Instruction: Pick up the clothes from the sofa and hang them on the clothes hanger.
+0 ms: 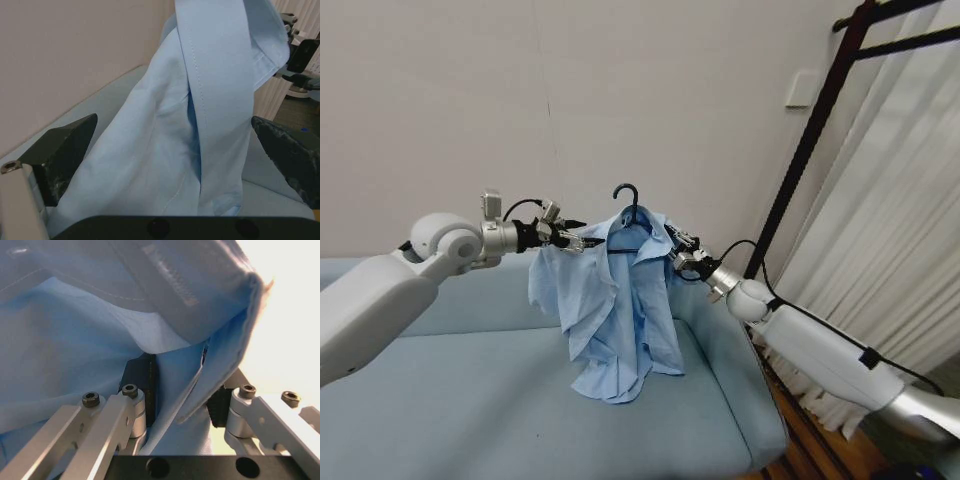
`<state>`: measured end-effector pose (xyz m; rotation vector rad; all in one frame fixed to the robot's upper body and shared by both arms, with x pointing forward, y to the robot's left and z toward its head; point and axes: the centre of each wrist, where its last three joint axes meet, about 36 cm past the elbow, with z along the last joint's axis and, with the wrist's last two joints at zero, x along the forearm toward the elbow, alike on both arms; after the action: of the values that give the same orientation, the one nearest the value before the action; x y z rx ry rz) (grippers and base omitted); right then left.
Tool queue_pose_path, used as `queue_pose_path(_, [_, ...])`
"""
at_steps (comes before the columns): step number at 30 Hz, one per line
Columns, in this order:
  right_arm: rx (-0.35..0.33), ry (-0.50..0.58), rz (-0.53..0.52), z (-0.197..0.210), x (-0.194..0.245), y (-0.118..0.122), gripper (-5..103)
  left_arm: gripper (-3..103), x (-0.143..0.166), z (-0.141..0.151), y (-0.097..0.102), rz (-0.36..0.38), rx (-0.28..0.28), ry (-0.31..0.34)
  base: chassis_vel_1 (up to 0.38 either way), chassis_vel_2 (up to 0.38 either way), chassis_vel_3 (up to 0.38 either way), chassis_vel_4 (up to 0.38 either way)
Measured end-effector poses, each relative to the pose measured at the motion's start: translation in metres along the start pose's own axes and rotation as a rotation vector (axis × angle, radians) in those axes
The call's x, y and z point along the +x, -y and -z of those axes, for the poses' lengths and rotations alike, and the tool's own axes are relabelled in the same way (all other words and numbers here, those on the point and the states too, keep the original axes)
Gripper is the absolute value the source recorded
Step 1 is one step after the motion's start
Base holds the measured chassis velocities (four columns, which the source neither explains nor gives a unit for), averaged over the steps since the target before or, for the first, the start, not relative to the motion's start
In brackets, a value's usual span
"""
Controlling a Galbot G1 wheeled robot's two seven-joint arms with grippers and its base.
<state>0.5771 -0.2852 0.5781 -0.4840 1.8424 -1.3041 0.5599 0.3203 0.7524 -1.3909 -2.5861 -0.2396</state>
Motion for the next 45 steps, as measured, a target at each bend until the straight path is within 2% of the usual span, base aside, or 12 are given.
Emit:
queue_pose_path(4, [-0.006, -0.007, -0.002, 0.001, 0.002, 0.001, 24, 93, -0.010, 0.002, -0.004, -0.006, -0.004, 0.001, 0.000, 0.000, 0.000, 0.000])
queue_pose_path(7, [-0.007, -0.012, -0.004, 0.001, 0.005, 0.003, 24, 76, -0.022, 0.006, -0.003, -0.030, -0.010, 0.005, 0.000, 0.000, 0.000, 0.000])
queue_pose_path(10, [-0.008, -0.014, -0.006, 0.001, 0.007, 0.004, 24, 72, -0.024, 0.004, -0.002, -0.034, -0.009, 0.001, 0.000, 0.000, 0.000, 0.000])
queue_pose_path(19, [-0.014, -0.013, -0.025, 0.002, 0.006, 0.008, 24, 33, -0.025, -0.002, 0.000, -0.044, -0.003, -0.009, 0.000, 0.000, 0.000, 0.000])
queue_pose_path(22, [-0.012, -0.012, -0.029, 0.001, 0.005, 0.011, 24, 28, -0.026, -0.003, 0.001, -0.047, -0.001, -0.009, 0.000, 0.000, 0.000, 0.000])
queue_pose_path(25, [-0.010, -0.013, -0.030, 0.001, 0.006, 0.014, 24, 12, -0.028, -0.004, 0.003, -0.058, -0.001, -0.008, 0.000, 0.000, 0.000, 0.000])
queue_pose_path(36, [-0.070, -0.040, -0.042, 0.007, 0.011, 0.018, 22, 10, -0.031, -0.001, 0.007, -0.071, -0.010, 0.005, 0.000, 0.000, 0.000, 0.000])
queue_pose_path(38, [-0.104, -0.052, -0.056, 0.011, 0.011, 0.020, 32, 10, -0.031, -0.001, 0.007, -0.071, -0.009, 0.005, 0.000, 0.000, 0.000, 0.000])
queue_pose_path(40, [-0.129, -0.064, -0.061, 0.013, 0.011, 0.021, 32, 10, -0.030, -0.001, 0.006, -0.067, -0.009, 0.006, 0.000, 0.000, 0.000, 0.000])
queue_pose_path(43, [-0.262, -0.097, -0.038, 0.026, 0.015, 0.026, 48, 5, -0.026, -0.002, 0.002, -0.047, -0.017, 0.006, 0.000, 0.000, 0.000, 0.000])
queue_pose_path(44, [-0.314, -0.106, -0.026, 0.031, 0.016, 0.027, 48, 5, -0.025, -0.003, 0.001, -0.042, -0.018, 0.004, 0.000, 0.000, 0.000, 0.000])
queue_pose_path(45, [-0.314, -0.106, -0.026, 0.031, 0.016, 0.027, 48, 5, -0.025, -0.003, 0.001, -0.042, -0.018, 0.004, 0.000, 0.000, 0.000, 0.000])
